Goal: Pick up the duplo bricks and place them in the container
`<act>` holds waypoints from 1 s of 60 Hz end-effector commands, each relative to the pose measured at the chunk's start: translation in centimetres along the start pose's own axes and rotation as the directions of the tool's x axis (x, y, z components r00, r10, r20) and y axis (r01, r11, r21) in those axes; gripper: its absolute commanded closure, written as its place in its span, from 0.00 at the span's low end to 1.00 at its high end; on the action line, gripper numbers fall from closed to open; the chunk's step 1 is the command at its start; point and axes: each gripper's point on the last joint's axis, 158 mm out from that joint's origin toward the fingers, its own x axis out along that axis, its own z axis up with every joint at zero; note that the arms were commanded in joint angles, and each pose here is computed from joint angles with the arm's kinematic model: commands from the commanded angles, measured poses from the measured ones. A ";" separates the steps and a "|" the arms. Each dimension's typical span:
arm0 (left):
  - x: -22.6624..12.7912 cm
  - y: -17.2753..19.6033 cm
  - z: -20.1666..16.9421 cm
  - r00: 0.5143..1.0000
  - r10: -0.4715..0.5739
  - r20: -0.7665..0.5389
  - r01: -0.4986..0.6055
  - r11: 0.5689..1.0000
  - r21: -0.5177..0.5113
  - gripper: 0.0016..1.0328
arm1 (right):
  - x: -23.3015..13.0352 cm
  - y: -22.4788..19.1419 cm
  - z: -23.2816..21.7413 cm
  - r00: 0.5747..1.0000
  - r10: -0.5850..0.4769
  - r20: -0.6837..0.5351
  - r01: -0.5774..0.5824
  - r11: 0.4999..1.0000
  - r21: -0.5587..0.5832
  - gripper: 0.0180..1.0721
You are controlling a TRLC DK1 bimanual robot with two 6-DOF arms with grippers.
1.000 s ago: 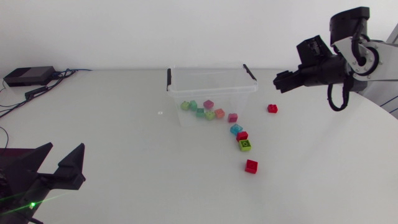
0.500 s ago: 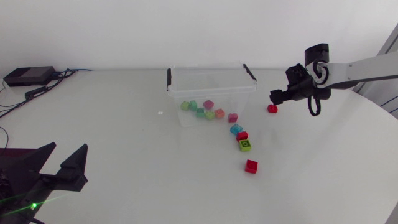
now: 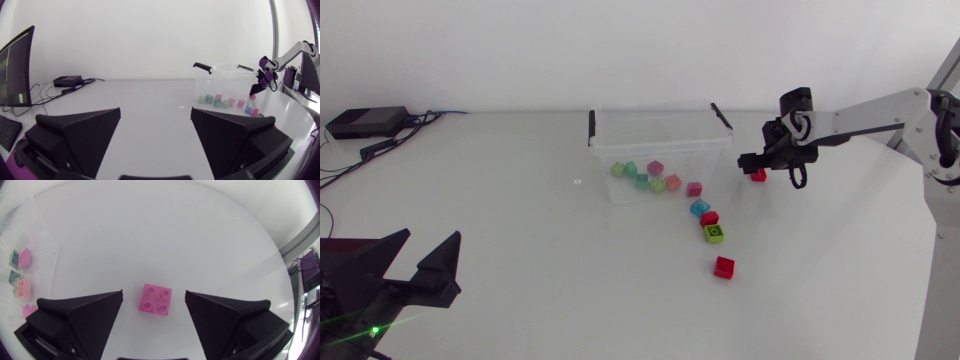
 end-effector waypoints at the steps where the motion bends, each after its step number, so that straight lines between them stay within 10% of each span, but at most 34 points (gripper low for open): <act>1: 0.1 0.0 -0.6 1.000 -0.001 -0.008 0.001 1.000 -0.003 0.05 | 1.3 0.1 -1.1 0.999 -0.008 -0.040 0.009 0.999 0.037 0.19; 12: 0.1 0.0 -0.6 1.000 -0.001 -0.008 0.001 1.000 -0.003 0.05 | 2.3 0.2 -2.1 0.997 -0.006 -0.072 0.010 0.999 0.053 0.28; 26: 0.1 0.0 -0.6 1.000 -0.002 -0.008 0.002 1.000 -0.003 0.05 | 2.4 -0.2 -1.7 0.998 -0.014 -0.066 0.019 0.997 0.079 0.66; 41: 0.1 0.0 -0.6 1.000 -0.001 -0.008 0.001 1.000 -0.003 0.05 | 1.2 -1.0 -1.7 0.998 -0.016 -0.065 0.022 0.995 0.093 0.67; 60: 0.1 0.0 -0.6 1.000 0.001 -0.008 -0.001 1.000 -0.003 0.05 | -12.5 -0.1 3.7 0.991 0.018 0.130 -0.028 0.997 0.075 0.68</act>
